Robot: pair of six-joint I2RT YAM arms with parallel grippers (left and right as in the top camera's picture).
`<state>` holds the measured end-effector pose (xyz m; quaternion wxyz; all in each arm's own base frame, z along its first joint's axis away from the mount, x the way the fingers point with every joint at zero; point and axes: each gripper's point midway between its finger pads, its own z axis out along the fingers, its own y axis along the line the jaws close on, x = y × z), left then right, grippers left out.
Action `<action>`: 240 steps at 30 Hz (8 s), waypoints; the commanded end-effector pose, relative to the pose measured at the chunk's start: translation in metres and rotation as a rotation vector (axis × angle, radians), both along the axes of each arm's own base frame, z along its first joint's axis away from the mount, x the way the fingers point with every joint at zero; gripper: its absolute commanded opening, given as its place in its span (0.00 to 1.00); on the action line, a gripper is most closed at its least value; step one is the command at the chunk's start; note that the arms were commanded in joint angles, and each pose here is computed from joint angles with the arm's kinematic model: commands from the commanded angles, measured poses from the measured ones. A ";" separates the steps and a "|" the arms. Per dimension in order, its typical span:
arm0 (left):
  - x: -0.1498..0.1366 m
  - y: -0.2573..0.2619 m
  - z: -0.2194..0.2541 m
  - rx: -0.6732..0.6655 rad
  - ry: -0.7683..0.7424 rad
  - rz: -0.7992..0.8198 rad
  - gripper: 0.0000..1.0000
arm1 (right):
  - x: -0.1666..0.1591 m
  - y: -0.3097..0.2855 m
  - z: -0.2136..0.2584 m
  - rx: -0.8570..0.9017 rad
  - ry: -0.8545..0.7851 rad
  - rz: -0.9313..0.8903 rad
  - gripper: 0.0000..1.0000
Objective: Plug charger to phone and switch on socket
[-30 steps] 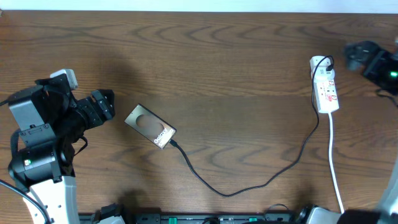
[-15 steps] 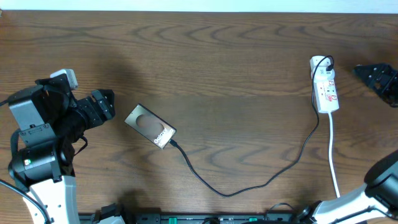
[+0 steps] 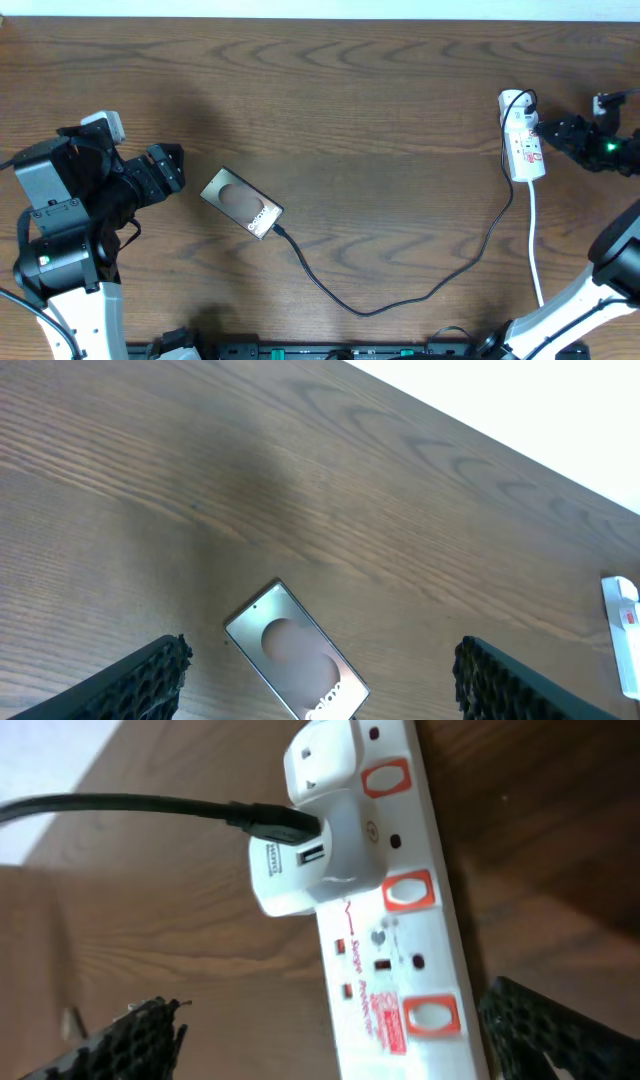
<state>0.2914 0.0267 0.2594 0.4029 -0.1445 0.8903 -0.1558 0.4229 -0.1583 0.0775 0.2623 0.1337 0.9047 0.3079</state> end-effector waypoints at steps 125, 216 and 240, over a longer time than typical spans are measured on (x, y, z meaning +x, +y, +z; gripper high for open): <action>-0.028 -0.033 0.024 0.180 -0.108 -0.095 0.86 | -0.074 -0.001 0.186 -0.318 -0.112 -0.379 0.99; -0.047 -0.022 -0.120 0.333 -0.562 0.021 0.86 | -0.076 -0.009 0.184 -0.353 -0.096 -0.406 0.99; -0.047 -0.022 -0.120 0.333 -0.562 0.021 0.86 | -0.082 0.170 0.180 -0.659 -1.022 -0.031 0.99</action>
